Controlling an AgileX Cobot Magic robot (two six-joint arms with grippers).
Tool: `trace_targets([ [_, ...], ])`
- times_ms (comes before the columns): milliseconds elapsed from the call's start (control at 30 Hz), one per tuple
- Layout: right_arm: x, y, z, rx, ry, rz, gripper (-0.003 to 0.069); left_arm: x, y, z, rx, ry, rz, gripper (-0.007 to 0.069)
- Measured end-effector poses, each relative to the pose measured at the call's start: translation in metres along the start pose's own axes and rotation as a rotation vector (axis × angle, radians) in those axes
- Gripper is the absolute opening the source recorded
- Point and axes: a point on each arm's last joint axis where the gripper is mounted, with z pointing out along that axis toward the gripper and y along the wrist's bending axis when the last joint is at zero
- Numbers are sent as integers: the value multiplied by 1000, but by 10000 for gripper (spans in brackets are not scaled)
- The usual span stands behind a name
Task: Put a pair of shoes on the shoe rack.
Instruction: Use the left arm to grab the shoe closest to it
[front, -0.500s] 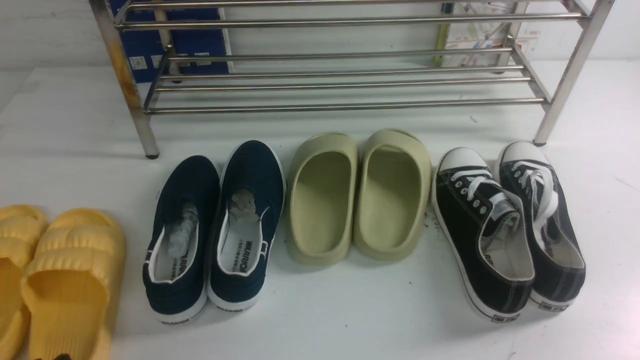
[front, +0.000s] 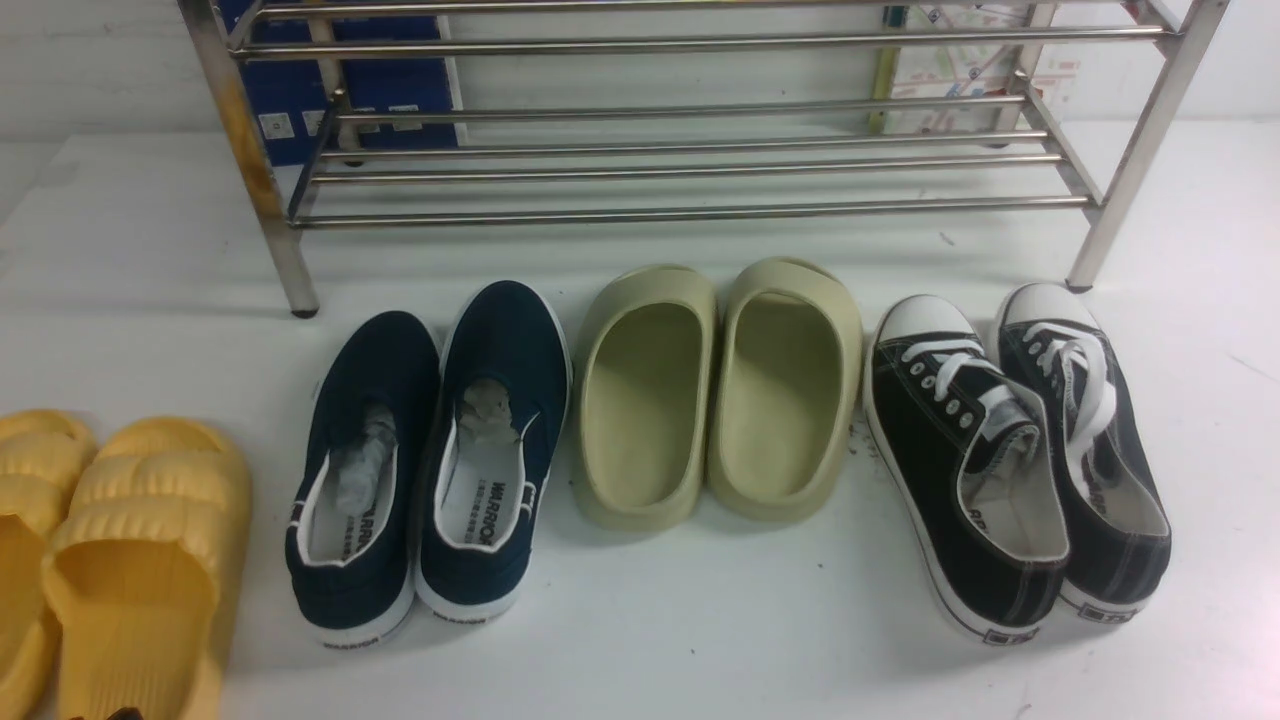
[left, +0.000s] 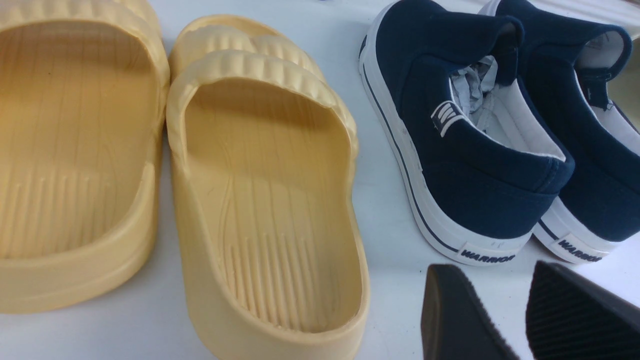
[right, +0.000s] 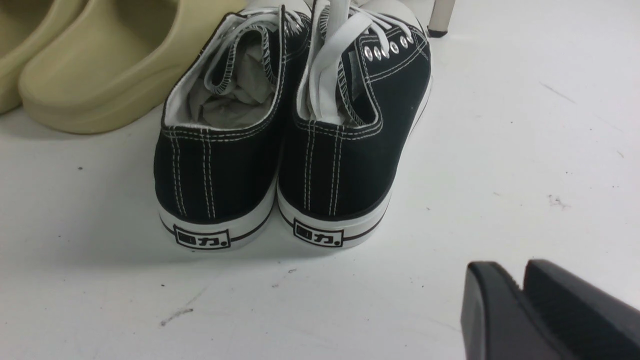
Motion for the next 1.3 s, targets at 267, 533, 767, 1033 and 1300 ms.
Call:
trace_targets([
  [267, 0, 0, 0, 0, 0, 0, 131, 0, 0, 0, 0, 0, 0, 238],
  [533, 0, 0, 0, 0, 0, 0, 141, 0, 0, 0, -3, -1, 7, 238],
  [767, 0, 0, 0, 0, 0, 0, 148, -12, -4, -1, 45, -133, 19, 238],
  [1033, 0, 0, 0, 0, 0, 0, 159, -36, -14, -9, 154, -412, 39, 238],
  [1300, 0, 0, 0, 0, 0, 0, 167, -78, -27, -38, 353, -733, -201, 238],
])
